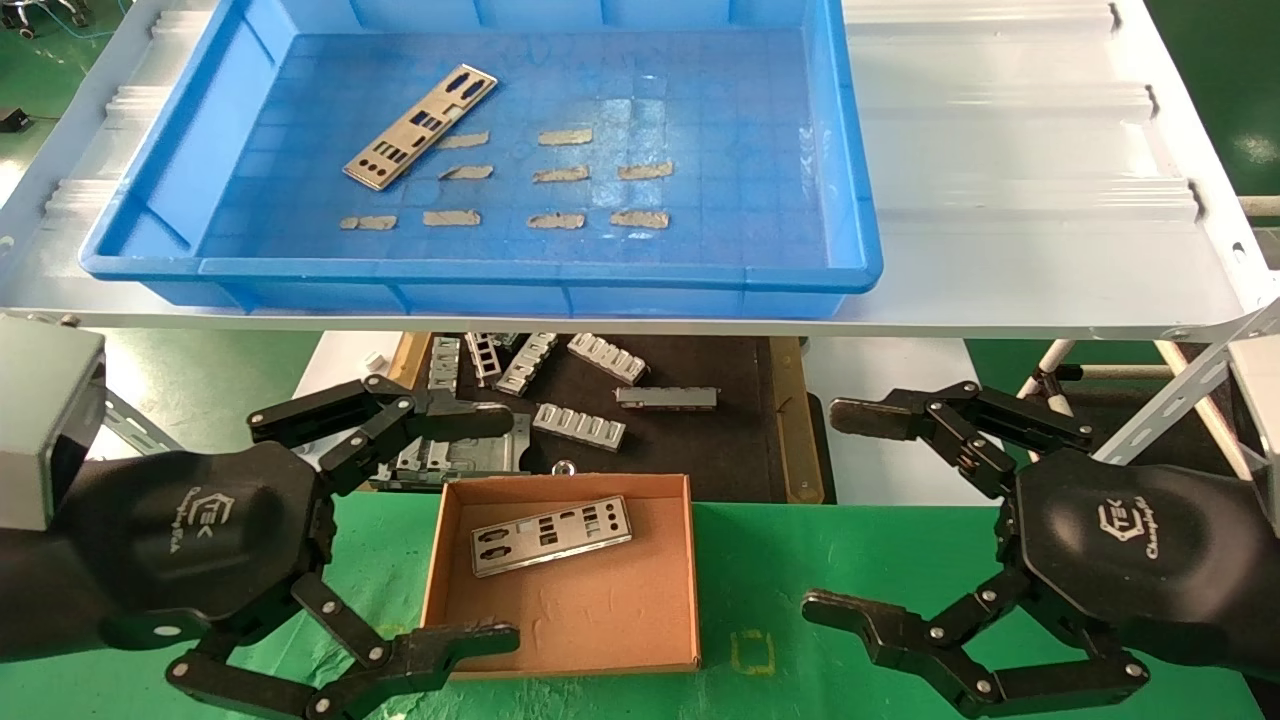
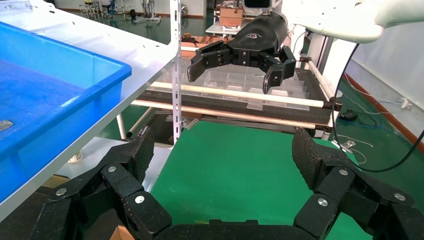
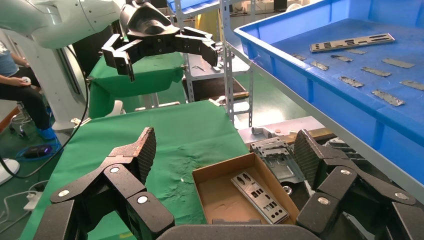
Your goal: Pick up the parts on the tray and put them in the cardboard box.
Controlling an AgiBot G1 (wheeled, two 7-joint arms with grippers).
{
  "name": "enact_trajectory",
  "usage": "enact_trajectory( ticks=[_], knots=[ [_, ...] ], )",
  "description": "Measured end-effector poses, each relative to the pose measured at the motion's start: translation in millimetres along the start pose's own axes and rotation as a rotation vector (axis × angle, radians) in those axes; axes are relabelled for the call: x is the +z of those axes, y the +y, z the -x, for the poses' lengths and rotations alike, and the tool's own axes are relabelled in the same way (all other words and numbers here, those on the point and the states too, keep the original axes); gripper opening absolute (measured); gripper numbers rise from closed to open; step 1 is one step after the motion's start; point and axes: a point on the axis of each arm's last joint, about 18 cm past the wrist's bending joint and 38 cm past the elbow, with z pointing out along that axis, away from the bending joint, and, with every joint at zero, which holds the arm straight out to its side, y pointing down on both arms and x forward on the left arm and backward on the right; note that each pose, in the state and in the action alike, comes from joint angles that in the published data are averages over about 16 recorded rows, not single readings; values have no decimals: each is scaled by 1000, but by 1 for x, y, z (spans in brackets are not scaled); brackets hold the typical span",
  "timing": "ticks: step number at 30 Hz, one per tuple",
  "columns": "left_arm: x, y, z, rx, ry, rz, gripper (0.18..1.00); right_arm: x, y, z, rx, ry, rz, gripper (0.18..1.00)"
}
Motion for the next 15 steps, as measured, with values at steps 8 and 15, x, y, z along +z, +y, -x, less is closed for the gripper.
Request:
enact_trajectory(
  ticks=[8, 15],
  knots=[
    [0, 0, 0, 0, 0, 0, 1000, 0, 0, 0, 0, 0, 0, 1001],
    [0, 0, 0, 0, 0, 0, 1000, 0, 0, 0, 0, 0, 0, 1001]
  ],
)
